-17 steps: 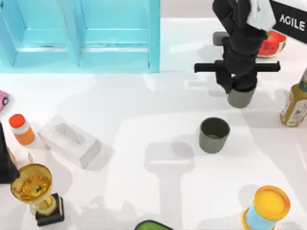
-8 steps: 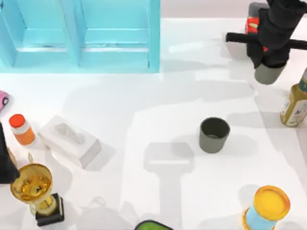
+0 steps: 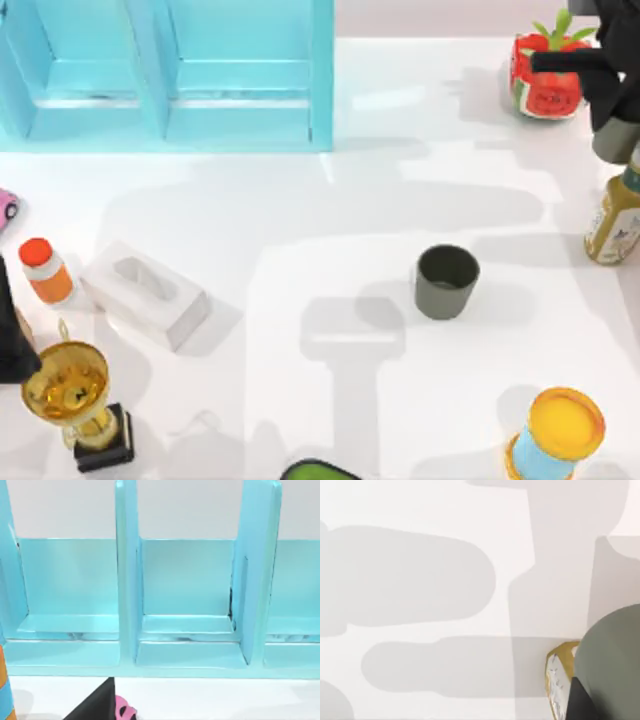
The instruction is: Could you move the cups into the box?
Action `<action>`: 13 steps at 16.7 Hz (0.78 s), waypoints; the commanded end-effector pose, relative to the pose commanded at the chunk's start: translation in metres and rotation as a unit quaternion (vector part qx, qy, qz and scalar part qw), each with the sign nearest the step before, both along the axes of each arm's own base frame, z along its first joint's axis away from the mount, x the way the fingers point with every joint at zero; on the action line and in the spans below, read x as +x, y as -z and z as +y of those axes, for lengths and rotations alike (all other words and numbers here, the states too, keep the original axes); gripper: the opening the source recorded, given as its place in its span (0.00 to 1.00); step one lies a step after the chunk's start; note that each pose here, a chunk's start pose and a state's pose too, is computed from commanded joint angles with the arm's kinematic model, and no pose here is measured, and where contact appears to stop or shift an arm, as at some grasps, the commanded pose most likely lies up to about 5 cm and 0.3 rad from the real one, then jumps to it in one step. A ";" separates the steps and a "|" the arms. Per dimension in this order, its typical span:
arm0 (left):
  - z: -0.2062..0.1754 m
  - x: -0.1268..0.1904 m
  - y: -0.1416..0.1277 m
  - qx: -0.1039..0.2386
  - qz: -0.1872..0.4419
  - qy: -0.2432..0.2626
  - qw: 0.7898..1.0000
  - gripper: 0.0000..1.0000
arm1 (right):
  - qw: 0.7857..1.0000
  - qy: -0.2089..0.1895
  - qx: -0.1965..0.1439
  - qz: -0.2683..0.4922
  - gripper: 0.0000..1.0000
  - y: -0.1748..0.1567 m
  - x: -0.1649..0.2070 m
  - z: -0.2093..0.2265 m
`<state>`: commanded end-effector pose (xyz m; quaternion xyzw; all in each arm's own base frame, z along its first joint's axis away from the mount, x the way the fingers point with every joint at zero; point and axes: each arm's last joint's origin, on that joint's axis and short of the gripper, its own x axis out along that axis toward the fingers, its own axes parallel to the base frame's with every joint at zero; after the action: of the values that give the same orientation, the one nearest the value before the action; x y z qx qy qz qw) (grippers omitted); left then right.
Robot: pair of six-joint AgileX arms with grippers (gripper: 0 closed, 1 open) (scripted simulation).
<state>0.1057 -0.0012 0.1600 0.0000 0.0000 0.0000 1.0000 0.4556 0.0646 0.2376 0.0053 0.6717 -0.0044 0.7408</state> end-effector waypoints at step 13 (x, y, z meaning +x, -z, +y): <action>0.000 0.000 0.000 0.000 0.000 0.000 1.000 1.00 | 0.985 -0.006 -0.038 -0.168 0.00 -0.114 -0.064 -0.132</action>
<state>0.1057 -0.0012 0.1600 0.0000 0.0000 0.0000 1.0000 0.3911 -0.0675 0.3519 -0.0261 0.5369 -0.0246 0.8429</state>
